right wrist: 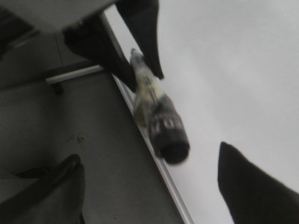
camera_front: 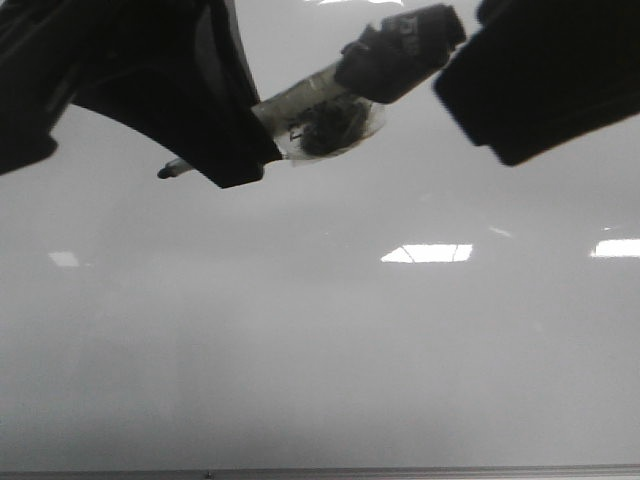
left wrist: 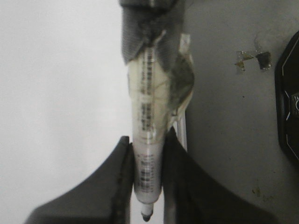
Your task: Write number 6 on whiteboard
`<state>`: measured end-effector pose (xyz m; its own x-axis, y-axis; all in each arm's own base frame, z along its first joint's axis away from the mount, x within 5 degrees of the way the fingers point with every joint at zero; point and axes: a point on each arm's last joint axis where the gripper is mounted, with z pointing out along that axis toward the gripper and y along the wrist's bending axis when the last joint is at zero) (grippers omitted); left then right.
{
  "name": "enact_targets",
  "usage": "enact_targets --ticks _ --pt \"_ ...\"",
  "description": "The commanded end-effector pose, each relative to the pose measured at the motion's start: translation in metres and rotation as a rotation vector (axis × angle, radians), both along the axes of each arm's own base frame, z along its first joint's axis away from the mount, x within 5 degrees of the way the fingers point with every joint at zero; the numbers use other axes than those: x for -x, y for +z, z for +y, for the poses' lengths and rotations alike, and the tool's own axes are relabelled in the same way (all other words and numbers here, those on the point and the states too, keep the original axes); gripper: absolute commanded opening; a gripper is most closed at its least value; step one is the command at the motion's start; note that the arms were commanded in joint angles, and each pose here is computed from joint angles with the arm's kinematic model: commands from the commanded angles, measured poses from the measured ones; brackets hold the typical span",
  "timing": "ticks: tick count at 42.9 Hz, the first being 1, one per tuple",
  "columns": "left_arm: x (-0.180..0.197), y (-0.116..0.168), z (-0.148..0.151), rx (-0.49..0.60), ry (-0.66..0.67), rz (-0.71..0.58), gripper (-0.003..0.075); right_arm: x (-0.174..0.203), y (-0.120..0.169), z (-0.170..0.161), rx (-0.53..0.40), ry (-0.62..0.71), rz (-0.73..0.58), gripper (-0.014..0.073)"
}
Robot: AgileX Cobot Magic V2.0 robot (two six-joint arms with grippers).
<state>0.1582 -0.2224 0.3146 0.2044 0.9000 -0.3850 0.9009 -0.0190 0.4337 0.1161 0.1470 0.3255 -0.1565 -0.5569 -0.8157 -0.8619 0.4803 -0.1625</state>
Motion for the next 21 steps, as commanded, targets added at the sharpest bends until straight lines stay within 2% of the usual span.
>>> enact_targets --ticks 1,13,17,21 --pt "0.002 0.023 -0.003 0.110 -0.018 -0.075 -0.0020 -0.006 0.019 0.012 -0.093 0.014 -0.093 0.0600" --pt "0.002 0.024 -0.003 0.121 -0.019 -0.079 -0.0020 -0.014 0.018 0.021 -0.093 0.015 -0.109 0.0585" --pt "0.002 0.025 -0.004 0.134 -0.020 -0.085 -0.0020 -0.016 0.016 0.023 -0.089 0.015 -0.106 0.0491" --pt "0.002 0.025 -0.005 0.154 -0.017 -0.073 -0.0020 -0.016 0.017 0.023 -0.091 0.014 -0.108 0.0335"
